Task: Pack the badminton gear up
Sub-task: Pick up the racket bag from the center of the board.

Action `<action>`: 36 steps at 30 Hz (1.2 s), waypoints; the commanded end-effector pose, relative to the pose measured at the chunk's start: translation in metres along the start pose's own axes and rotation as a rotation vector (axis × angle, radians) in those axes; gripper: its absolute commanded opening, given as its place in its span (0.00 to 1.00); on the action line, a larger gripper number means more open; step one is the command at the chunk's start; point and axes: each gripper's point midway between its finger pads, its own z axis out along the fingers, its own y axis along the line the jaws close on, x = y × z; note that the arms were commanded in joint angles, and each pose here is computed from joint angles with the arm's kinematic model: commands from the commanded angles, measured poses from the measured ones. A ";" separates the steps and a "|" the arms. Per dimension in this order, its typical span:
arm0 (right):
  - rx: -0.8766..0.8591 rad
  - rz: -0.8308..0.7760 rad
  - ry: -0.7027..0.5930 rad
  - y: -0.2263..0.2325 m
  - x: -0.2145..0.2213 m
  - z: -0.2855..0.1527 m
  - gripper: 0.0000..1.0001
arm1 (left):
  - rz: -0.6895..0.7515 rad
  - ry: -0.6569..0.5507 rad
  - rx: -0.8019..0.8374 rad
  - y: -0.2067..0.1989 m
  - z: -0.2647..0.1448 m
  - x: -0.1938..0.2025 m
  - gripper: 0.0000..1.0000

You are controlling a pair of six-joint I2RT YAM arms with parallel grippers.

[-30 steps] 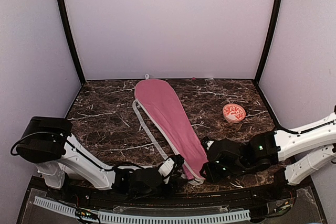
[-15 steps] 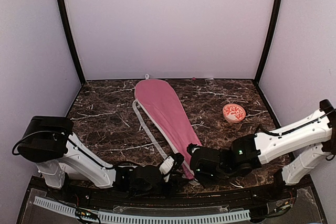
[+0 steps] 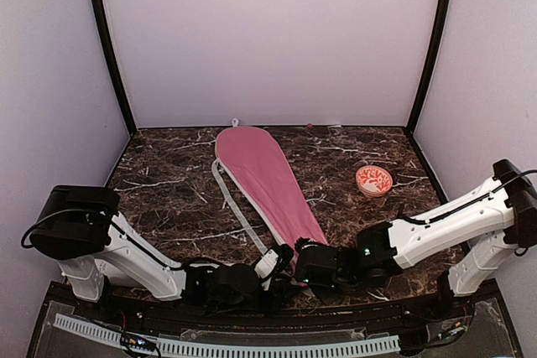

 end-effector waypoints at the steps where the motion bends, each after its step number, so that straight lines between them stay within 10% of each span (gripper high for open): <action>1: 0.051 0.010 -0.027 -0.003 -0.006 0.001 0.31 | -0.012 -0.019 0.011 -0.002 0.001 -0.006 0.36; 12: 0.028 0.041 -0.048 0.003 -0.012 0.002 0.00 | -0.026 0.008 -0.008 0.003 0.008 -0.001 0.36; 28: -0.274 0.210 -0.150 0.031 -0.032 -0.035 0.00 | -0.045 0.045 -0.003 0.007 0.021 0.003 0.23; 36: -0.293 0.250 -0.155 0.027 -0.031 -0.037 0.00 | -0.072 0.054 0.012 0.007 0.016 0.005 0.43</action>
